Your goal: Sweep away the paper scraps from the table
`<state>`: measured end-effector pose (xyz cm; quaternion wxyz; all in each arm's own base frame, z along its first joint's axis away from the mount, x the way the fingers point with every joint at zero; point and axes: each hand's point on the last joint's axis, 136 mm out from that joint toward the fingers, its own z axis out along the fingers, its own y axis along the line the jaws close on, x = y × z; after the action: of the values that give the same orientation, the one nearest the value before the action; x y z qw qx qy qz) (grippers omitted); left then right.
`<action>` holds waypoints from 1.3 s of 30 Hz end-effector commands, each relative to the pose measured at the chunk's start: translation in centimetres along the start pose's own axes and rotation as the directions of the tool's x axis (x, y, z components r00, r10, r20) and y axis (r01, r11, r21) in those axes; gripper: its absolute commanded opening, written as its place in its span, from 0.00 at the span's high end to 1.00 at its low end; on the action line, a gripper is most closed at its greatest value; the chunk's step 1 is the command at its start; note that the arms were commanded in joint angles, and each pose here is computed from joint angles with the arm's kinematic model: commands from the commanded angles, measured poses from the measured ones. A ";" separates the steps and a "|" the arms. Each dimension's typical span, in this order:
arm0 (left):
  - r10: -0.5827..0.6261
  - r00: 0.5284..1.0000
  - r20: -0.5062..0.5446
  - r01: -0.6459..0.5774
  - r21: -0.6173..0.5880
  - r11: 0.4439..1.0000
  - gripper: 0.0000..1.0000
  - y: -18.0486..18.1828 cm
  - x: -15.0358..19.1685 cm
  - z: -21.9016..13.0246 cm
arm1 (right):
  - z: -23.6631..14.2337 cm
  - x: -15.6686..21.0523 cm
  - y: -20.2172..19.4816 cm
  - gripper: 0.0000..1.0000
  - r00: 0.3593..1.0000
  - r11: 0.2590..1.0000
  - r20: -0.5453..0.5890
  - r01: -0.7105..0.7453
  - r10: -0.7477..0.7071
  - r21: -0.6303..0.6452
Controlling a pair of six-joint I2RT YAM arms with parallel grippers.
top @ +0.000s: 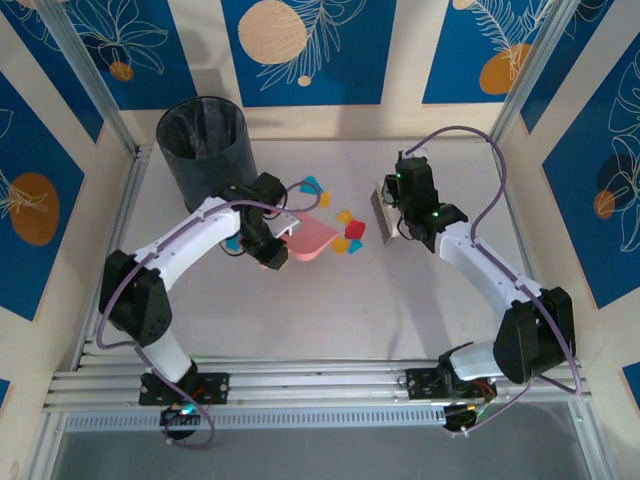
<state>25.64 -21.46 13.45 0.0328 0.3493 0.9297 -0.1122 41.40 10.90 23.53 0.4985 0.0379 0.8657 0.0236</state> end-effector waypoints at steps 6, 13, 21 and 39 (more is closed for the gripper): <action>0.103 0.981 -0.162 -0.096 0.045 0.994 1.00 -1.8 1.0 2.8 | 2.3 -1.0 1.0 1.00 0.992 0.992 0.000 0.125 -0.125 0.017; 0.132 0.965 -0.227 -0.123 0.053 0.991 1.00 -1.9 0.8 4.5 | 3.9 -0.1 2.7 1.00 0.987 0.987 -0.016 0.160 -0.160 -0.025; 0.150 0.956 -0.250 -0.148 0.026 0.989 1.00 -1.2 -0.2 6.1 | 5.0 1.6 4.6 1.00 0.981 0.979 -0.033 0.188 -0.191 -0.084; 0.142 0.945 -0.293 -0.153 -0.014 0.988 1.00 0.0 -1.8 8.0 | 3.6 5.7 8.1 1.00 0.966 0.951 -0.172 0.142 -0.194 -0.275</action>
<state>27.15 -24.44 5.82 -0.0773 0.4178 0.9039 -0.0491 43.44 18.08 18.01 0.4441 -0.0894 0.8892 0.0639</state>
